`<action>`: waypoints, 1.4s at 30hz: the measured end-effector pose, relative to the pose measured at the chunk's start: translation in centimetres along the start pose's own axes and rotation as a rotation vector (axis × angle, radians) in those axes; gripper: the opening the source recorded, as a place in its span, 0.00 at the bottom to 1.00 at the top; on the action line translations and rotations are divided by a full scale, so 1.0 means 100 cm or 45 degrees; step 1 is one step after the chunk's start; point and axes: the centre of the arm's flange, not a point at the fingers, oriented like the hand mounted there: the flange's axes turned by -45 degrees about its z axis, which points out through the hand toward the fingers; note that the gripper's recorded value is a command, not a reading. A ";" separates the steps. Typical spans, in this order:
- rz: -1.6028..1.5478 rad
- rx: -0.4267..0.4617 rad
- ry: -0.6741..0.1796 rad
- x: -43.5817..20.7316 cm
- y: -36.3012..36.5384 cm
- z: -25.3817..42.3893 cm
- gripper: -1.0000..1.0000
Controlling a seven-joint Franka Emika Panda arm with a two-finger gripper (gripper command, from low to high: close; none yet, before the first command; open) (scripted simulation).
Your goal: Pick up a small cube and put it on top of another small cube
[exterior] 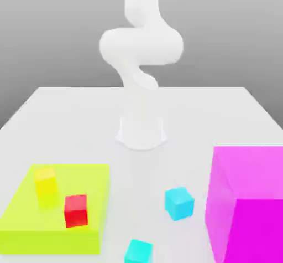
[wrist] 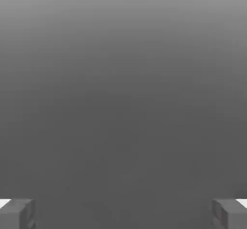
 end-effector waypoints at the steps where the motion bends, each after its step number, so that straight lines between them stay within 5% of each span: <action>1: -0.050 0.017 -0.033 0.000 0.001 0.019 0.50; 15: -0.700 0.265 -0.413 -0.061 -0.002 0.254 0.50; 30: -1.393 0.571 -0.778 -0.229 -0.004 0.436 0.50; 34: -1.433 0.590 -0.798 -0.268 -0.005 0.476 0.50; 35: -1.434 0.591 -0.799 -0.277 -0.005 0.485 0.00; 42: -1.434 0.594 -0.801 -0.280 -0.006 0.487 0.00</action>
